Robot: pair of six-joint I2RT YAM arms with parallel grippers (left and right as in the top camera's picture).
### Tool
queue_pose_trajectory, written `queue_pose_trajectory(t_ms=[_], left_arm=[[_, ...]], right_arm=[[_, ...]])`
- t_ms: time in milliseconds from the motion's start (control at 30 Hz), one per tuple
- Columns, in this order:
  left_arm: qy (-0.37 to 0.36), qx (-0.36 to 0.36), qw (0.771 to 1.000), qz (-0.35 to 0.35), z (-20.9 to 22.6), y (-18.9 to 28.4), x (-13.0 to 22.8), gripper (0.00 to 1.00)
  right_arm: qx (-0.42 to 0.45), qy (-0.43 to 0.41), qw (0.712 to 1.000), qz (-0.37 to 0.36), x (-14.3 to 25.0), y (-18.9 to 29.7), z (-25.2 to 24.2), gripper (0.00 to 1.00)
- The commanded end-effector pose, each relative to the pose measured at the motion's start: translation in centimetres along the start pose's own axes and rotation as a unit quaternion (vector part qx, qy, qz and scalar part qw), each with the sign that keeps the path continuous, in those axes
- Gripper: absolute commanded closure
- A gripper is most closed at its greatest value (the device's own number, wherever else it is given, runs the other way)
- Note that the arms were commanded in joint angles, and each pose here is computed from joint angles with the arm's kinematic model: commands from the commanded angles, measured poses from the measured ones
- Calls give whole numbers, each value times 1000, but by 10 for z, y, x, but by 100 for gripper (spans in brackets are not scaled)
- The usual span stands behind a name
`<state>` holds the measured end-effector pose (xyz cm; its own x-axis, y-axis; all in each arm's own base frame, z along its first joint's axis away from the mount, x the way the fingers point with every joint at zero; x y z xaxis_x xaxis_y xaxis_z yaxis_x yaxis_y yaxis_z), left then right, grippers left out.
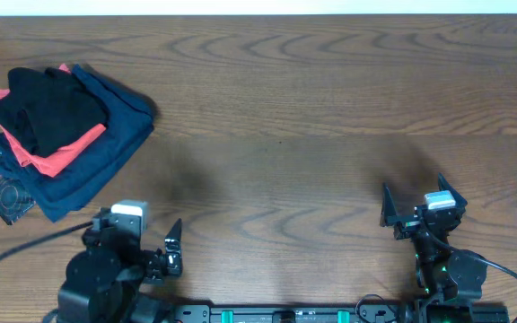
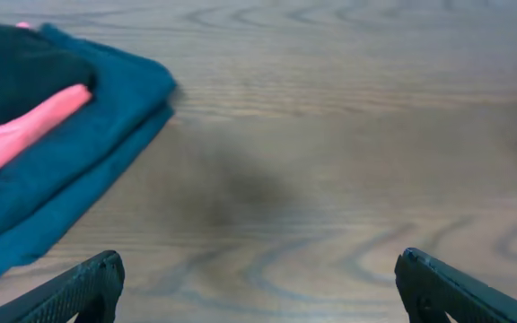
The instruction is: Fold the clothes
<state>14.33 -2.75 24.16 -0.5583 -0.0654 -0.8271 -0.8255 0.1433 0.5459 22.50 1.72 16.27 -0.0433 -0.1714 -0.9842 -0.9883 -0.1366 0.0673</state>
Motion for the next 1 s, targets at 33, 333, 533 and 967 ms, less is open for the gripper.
queue_pose_trajectory(t_ms=[33,333,533,967], left_arm=[[23,-42,998,-50,19,-13,11,2],[59,-66,970,-228,41,-67,0,2],[41,-53,937,-343,42,-88,-10,2],[37,-76,970,-229,50,-116,35,2]], right_arm=[[-6,5,1000,2,2,-1,3,1],[-6,5,1000,2,2,-1,3,1],[-6,5,1000,2,2,-1,3,1],[-6,5,1000,2,2,-1,3,1]])
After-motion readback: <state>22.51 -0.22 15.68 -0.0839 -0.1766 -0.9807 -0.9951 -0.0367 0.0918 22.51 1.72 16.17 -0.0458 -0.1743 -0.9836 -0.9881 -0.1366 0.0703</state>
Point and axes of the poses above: each gripper's point midway between its finger pads, its own y axis back along the fingers, its own z axis along the line the jaws close on, x = y × z, the point moved 2 cm from there along y, back along the fingers, and after that the axes turned 4 degrees about y, right-handed, at the moved point
